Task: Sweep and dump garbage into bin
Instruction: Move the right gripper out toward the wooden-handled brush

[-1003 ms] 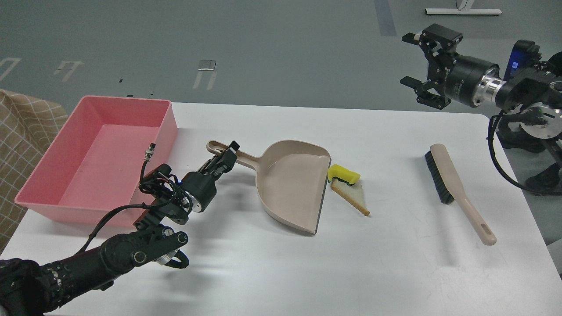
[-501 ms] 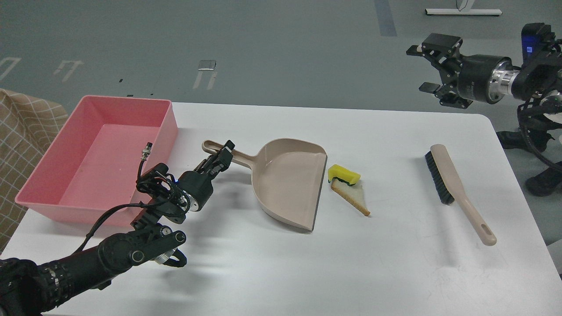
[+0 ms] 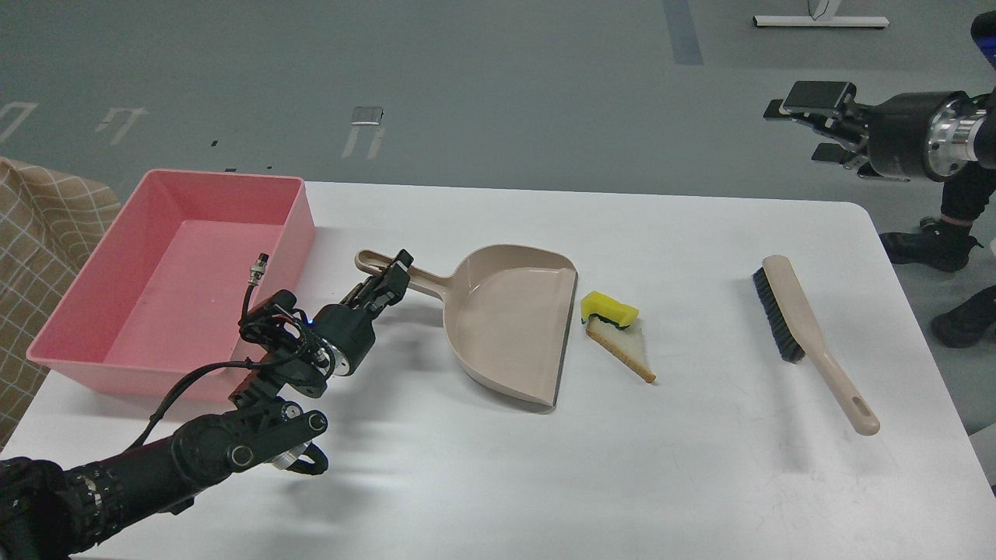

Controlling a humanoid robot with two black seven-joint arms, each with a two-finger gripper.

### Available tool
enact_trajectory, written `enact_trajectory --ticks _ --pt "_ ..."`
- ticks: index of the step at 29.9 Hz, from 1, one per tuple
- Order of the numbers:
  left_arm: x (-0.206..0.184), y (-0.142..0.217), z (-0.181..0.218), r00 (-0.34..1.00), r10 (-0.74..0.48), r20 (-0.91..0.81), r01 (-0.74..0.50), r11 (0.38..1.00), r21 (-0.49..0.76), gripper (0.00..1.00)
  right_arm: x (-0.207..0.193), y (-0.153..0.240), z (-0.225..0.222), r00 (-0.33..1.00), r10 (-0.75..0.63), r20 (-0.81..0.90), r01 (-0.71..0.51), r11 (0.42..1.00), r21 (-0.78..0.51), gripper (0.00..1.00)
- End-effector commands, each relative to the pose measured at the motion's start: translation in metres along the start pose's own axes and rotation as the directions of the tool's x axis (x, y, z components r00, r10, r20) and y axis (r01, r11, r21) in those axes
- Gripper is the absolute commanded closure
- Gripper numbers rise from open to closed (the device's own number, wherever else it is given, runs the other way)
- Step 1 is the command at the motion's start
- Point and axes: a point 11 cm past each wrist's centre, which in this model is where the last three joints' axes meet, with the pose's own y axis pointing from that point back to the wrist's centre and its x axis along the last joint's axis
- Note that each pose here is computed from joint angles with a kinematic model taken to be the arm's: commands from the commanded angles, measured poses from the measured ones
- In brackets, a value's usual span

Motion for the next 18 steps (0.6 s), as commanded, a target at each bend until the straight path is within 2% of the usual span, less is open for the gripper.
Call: enact_trajectory --ticks 1,8,18 --pt "0.001 -0.001 0.001 1.000 0.001 0.004 -0.001 1.000 -0.004 1.00 -0.008 0.012 0.022 1.000 -0.022 -0.012 0.021 0.998 -0.066 0.01" --pt "0.004 -0.003 0.004 1.000 0.007 0.006 -0.007 1.000 -0.011 1.00 -0.036 0.029 0.057 0.995 -0.098 -0.011 0.095 0.982 -0.160 0.02" --pt "0.008 -0.008 0.009 1.000 0.012 0.011 -0.012 1.000 -0.025 1.00 -0.069 0.041 0.078 0.978 -0.196 -0.070 0.175 0.956 -0.236 0.02"
